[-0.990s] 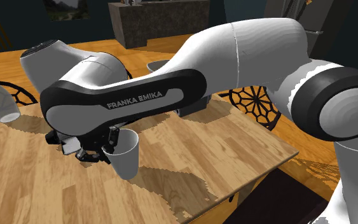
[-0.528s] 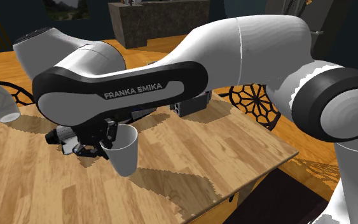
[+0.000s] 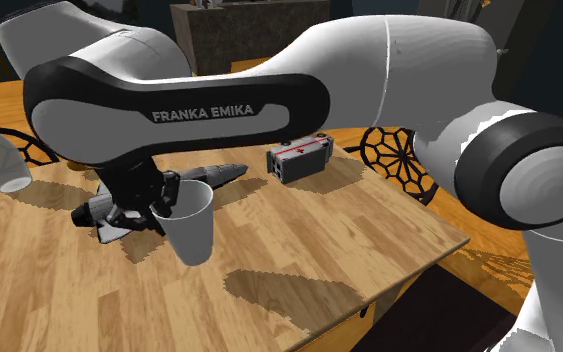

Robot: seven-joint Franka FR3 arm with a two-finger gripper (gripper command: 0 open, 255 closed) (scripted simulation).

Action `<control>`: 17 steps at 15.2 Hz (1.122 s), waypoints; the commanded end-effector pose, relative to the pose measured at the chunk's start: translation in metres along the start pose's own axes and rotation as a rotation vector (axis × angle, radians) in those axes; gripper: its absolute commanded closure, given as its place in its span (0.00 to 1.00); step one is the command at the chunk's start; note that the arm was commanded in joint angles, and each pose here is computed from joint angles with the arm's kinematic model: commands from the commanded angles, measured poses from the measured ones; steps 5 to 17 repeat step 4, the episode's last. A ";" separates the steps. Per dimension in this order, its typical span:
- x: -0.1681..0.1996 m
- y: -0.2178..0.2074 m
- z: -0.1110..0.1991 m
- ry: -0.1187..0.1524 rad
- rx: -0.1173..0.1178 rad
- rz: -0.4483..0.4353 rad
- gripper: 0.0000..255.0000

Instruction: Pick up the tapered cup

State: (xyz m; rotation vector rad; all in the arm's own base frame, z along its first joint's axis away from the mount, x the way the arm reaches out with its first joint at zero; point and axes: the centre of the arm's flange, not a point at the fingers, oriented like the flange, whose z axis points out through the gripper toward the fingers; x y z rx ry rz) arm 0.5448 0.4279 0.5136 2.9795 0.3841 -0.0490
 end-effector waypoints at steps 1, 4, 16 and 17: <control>-0.001 0.002 -0.011 0.000 0.000 0.000 1.00; -0.002 0.003 -0.017 0.000 0.000 0.000 1.00; -0.002 0.003 -0.017 0.000 0.000 0.000 1.00; -0.002 0.003 -0.017 0.000 0.000 0.000 1.00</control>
